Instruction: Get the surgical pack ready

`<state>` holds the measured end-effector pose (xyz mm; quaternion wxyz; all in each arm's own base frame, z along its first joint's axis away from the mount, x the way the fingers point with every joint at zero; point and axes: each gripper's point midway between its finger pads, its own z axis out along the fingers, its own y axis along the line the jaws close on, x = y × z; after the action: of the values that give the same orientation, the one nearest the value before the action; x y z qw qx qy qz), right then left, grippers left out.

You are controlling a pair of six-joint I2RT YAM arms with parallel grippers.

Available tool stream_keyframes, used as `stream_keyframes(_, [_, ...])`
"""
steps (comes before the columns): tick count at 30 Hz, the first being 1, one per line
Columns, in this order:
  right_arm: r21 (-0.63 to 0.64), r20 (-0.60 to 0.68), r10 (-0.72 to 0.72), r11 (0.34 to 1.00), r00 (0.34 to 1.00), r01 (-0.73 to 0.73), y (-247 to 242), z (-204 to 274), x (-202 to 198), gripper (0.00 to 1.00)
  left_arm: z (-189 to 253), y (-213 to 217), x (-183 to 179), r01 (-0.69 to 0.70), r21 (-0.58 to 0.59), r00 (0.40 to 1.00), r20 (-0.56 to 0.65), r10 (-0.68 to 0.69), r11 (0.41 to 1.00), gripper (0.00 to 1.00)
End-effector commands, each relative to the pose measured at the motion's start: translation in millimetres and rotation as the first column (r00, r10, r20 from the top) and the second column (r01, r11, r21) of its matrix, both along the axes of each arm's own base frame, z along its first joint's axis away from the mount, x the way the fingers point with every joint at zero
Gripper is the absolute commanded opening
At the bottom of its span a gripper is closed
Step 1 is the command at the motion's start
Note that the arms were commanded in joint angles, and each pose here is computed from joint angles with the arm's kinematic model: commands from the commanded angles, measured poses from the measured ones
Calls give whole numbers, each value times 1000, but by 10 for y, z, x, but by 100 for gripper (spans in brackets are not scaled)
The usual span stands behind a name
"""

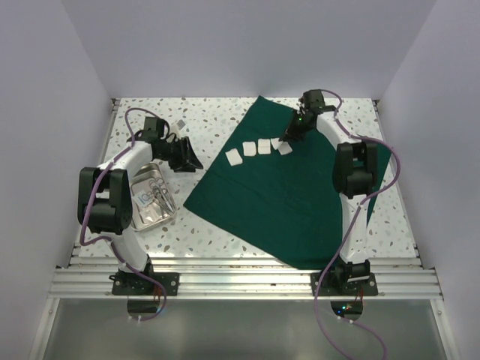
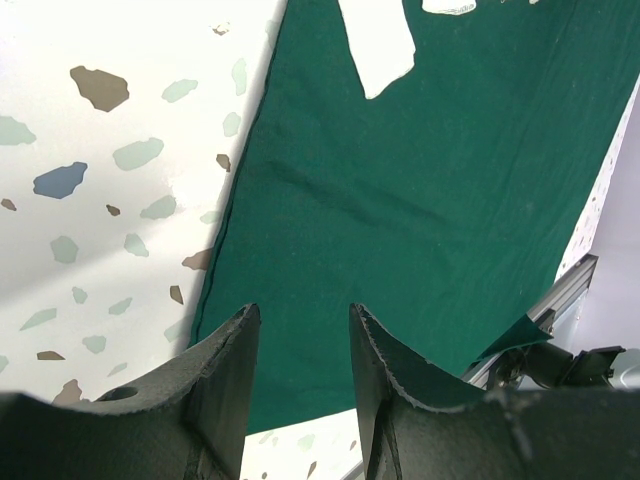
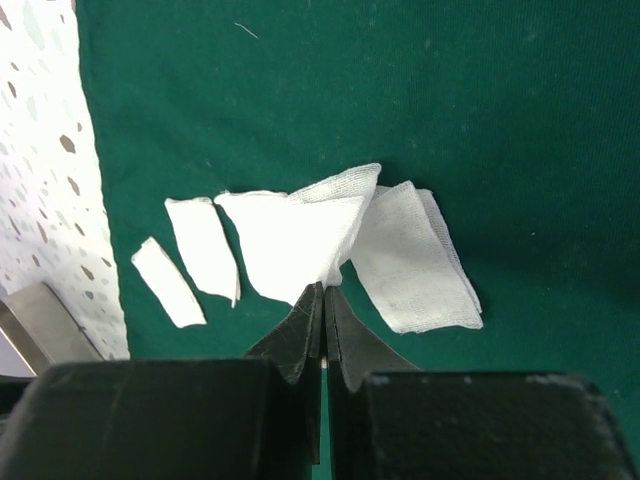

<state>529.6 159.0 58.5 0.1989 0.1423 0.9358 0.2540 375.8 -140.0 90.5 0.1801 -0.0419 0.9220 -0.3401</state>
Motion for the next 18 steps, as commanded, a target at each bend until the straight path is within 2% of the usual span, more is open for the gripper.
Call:
stream_keyframes(1, [-20,2,29,999,1000,-29,-48,-1,-7,0,59,-77,25,25,-30,999,21,-25,999,45])
stream_keyframes(18, [-57,-22,19,998,1000,-20,-250,-85,-124,0,56,-76,5,30,-29,999,22,-30,999,46])
